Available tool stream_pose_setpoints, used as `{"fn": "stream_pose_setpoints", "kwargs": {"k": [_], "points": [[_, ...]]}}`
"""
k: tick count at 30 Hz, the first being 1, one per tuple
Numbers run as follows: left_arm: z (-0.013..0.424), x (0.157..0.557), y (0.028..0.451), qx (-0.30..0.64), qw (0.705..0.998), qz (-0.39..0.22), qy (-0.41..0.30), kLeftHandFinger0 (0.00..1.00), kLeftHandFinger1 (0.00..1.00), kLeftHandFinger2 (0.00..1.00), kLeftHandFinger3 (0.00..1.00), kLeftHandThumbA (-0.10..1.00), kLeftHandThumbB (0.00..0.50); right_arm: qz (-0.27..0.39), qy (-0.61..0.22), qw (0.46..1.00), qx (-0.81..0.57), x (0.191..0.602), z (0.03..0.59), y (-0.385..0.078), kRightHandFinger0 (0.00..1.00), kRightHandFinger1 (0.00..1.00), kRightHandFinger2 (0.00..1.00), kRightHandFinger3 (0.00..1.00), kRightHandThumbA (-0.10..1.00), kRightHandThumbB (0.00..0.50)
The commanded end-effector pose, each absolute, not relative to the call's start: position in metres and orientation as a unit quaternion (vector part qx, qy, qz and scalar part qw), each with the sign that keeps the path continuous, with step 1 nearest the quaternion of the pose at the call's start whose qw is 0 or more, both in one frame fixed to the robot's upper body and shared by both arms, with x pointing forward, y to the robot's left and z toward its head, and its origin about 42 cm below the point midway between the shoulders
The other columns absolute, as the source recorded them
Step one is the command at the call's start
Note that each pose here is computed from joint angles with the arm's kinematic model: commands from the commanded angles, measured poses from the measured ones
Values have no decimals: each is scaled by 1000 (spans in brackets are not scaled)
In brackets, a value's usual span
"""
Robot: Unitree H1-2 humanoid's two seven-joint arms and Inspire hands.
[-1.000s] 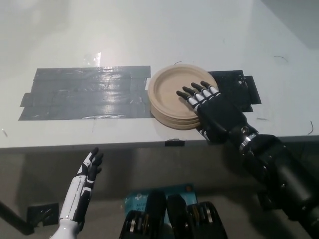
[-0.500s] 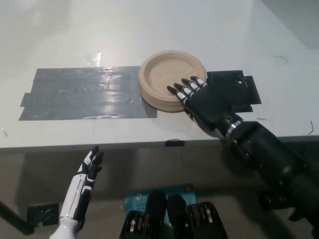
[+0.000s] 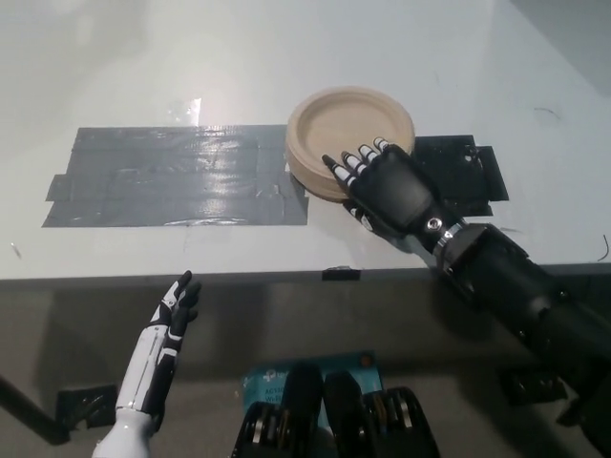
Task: A stack of plates is kept in the middle of the desk close to the robot and the robot grabs the stack with its right hand, picks it up and hands it to a person.
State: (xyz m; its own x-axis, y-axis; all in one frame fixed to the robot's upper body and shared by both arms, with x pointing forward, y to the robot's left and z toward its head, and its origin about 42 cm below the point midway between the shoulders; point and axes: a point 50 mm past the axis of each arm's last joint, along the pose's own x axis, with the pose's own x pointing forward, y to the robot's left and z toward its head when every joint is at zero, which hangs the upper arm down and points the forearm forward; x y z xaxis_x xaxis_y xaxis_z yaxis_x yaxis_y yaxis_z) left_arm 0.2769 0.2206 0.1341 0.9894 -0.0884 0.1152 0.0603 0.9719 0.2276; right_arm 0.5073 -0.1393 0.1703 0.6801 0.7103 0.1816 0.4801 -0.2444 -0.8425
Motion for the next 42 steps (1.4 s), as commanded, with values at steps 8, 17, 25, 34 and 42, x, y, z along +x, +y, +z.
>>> {"fn": "stream_pose_setpoints", "kwargs": {"k": [8,17,25,34,42], "points": [[149,281,221,118,988,-47,-89,1000,1000,1000,1000,1000,0,35,-500,487,-716,495,234,-163,0,6,515,308,-100,323],[149,282,222,123,987,-48,-86,1000,1000,1000,1000,1000,0,-6,-546,498,-674,462,289,-172,0,0,39,247,-100,335],[149,284,222,130,986,-52,-87,1000,1000,1000,1000,1000,0,3,-551,508,-663,453,290,-172,0,0,21,221,-100,366],[150,284,221,135,986,-54,-84,1000,1000,1000,1000,1000,0,17,-537,519,-664,460,279,-167,0,0,0,155,-100,355],[145,279,219,134,986,-60,-81,1000,1000,1000,1000,1000,0,14,-539,505,-674,475,284,-157,0,0,1,203,-100,343]]}}
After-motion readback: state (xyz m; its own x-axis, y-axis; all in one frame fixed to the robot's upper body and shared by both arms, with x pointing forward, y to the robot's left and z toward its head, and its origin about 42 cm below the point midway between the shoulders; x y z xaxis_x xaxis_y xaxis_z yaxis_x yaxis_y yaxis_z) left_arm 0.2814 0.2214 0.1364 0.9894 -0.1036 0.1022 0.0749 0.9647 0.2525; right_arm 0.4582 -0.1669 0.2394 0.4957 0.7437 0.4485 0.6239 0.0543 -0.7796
